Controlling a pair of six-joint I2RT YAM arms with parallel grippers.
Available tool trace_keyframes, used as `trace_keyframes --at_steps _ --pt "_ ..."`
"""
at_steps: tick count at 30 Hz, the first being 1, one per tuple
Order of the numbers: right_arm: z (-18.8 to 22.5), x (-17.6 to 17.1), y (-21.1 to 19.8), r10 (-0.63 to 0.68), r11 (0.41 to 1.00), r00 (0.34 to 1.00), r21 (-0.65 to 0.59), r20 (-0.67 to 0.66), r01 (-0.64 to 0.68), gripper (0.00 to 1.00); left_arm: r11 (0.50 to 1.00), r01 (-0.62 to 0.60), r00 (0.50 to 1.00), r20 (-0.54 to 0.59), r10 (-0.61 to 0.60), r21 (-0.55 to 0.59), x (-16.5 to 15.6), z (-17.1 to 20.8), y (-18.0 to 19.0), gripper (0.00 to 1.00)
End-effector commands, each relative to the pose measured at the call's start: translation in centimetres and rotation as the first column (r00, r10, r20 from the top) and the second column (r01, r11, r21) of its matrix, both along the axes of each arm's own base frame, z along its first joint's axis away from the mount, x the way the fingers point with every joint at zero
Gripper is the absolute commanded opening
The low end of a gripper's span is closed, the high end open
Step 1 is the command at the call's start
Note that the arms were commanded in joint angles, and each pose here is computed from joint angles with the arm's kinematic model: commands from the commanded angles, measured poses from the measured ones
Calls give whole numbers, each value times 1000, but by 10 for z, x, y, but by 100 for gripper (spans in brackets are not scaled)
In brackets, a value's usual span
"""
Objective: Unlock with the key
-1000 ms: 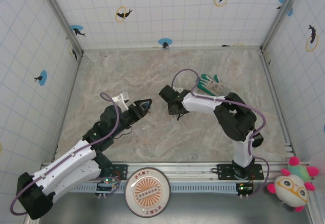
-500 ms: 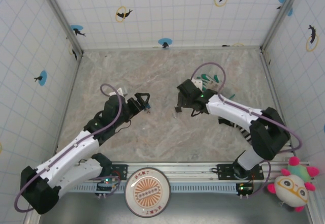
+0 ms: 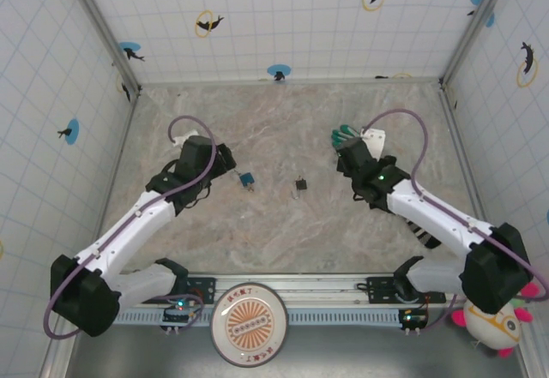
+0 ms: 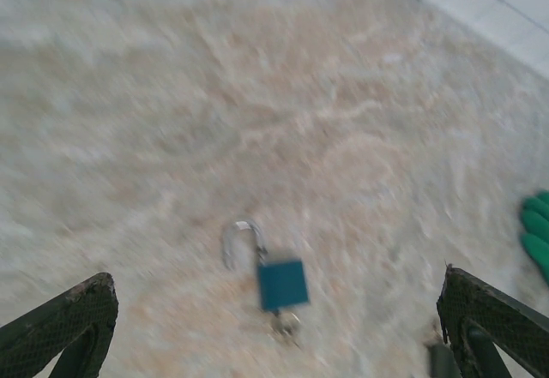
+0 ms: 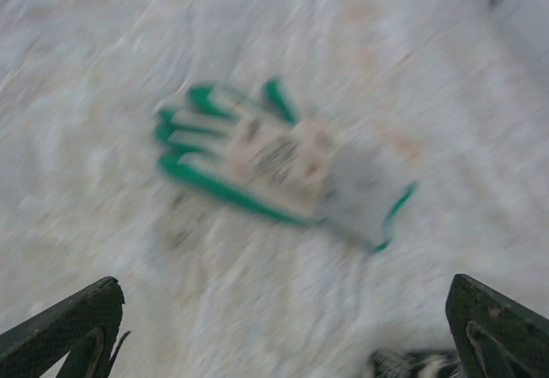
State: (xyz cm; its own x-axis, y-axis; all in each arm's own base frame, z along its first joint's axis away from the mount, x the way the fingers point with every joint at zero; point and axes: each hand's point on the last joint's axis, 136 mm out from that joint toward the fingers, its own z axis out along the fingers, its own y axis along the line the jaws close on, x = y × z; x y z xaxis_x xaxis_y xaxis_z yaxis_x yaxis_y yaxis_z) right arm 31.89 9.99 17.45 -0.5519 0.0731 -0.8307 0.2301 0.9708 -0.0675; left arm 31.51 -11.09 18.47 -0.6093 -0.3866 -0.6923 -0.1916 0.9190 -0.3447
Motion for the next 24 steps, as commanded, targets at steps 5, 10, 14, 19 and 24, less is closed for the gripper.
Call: trace_keyframes --at_steps 5,10,14,19,24 --pt "46 -25 -88 -234 908 887 -237 397 346 99 864 -258 946 293 136 432 18 38 97 97" --pt "22 -42 -131 -335 883 827 -157 451 443 99 827 -386 907 333 258 409 24 3 155 97" --pt "2 -51 -152 -357 897 790 -52 499 438 99 821 -425 885 365 288 383 34 -31 173 97" --pt "-15 -52 -161 -325 917 794 -33 513 397 100 813 -447 862 424 279 373 43 -44 174 97" --pt "-16 -33 -150 -229 957 826 -37 516 288 100 837 -318 886 453 96 445 59 -45 152 97"
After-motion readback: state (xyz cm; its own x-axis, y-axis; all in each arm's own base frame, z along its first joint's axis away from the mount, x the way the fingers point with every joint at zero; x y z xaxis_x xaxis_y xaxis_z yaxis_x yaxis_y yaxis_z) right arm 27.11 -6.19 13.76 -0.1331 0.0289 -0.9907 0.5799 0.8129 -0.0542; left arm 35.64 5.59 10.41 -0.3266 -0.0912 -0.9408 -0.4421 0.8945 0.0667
